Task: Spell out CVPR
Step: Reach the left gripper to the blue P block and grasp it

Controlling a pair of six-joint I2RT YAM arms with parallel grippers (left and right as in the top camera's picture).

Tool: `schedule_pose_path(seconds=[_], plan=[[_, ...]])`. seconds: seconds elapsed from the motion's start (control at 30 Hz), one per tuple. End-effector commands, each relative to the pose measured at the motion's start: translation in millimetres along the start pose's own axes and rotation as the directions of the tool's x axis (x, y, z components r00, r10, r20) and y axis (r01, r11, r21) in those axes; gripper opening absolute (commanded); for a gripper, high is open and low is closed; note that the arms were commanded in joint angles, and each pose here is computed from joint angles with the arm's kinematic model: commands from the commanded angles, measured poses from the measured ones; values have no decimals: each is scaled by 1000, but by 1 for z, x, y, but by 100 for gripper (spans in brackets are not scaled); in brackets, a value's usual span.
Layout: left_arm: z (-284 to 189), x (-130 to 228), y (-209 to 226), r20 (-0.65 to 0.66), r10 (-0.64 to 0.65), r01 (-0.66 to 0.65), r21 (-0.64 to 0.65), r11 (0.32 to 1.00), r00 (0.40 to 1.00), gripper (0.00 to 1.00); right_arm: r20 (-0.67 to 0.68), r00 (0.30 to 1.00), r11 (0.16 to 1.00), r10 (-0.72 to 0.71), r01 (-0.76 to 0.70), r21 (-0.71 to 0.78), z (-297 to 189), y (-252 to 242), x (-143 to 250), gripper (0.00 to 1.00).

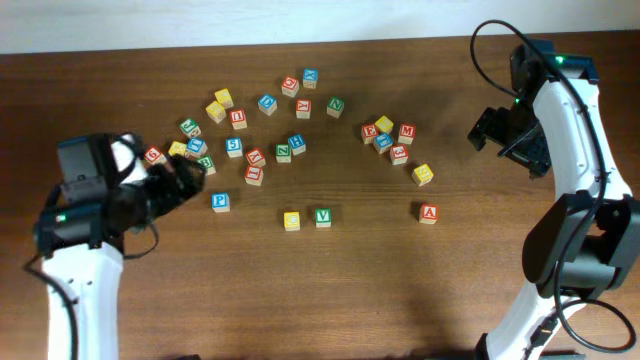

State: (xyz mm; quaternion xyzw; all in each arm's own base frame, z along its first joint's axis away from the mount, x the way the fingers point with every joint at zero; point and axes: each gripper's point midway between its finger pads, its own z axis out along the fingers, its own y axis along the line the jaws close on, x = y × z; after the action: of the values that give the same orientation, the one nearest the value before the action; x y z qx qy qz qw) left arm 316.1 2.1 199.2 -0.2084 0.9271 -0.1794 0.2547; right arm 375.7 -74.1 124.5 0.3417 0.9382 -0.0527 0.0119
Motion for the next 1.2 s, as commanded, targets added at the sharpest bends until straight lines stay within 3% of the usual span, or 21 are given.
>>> schedule_pose_path(seconds=[0.0, 0.07, 0.13, 0.27, 0.33, 0.43, 0.53, 0.8, 0.87, 1.17], plan=[[37, 21, -15, -128, 175, -178, -19, 984, 976, 99, 26, 1000, 1000, 4, -4, -6, -9, -1, -3, 98], [85, 43, 4, -270, 238, -290, -173, 941, 933, 99, 26, 1000, 1000, 4, -4, -6, -9, -1, -3, 98], [112, 50, 22, -332, 258, -356, -281, 891, 907, 99, 26, 1000, 1000, 4, -4, -6, -9, -1, -3, 98], [146, 49, 54, -376, 256, -407, -410, 816, 891, 99, 26, 1000, 1000, 4, -4, -6, -9, -1, -3, 98], [157, 45, 54, -360, 262, -404, -410, 818, 895, 97, 26, 1000, 1000, 4, -4, -6, -9, -1, -3, 98], [170, 38, 52, -327, 275, -397, -403, 825, 904, 80, 26, 1000, 1000, 4, -4, -6, -9, -1, -3, 98], [174, 41, 43, -324, 276, -387, -356, 851, 905, 72, 26, 1000, 1000, 4, -4, -6, -9, -1, -3, 98], [183, 49, 50, -368, 288, -418, -349, 839, 884, 69, 26, 1000, 1000, 4, -4, -6, -9, -1, -3, 98], [186, 51, 51, -376, 284, -417, -345, 841, 882, 58, 26, 1000, 1000, 4, -4, -6, -9, -1, -3, 98], [192, 44, 45, -337, 299, -410, -332, 849, 893, 40, 26, 1000, 1000, 4, -4, -6, -9, -1, -3, 98]])
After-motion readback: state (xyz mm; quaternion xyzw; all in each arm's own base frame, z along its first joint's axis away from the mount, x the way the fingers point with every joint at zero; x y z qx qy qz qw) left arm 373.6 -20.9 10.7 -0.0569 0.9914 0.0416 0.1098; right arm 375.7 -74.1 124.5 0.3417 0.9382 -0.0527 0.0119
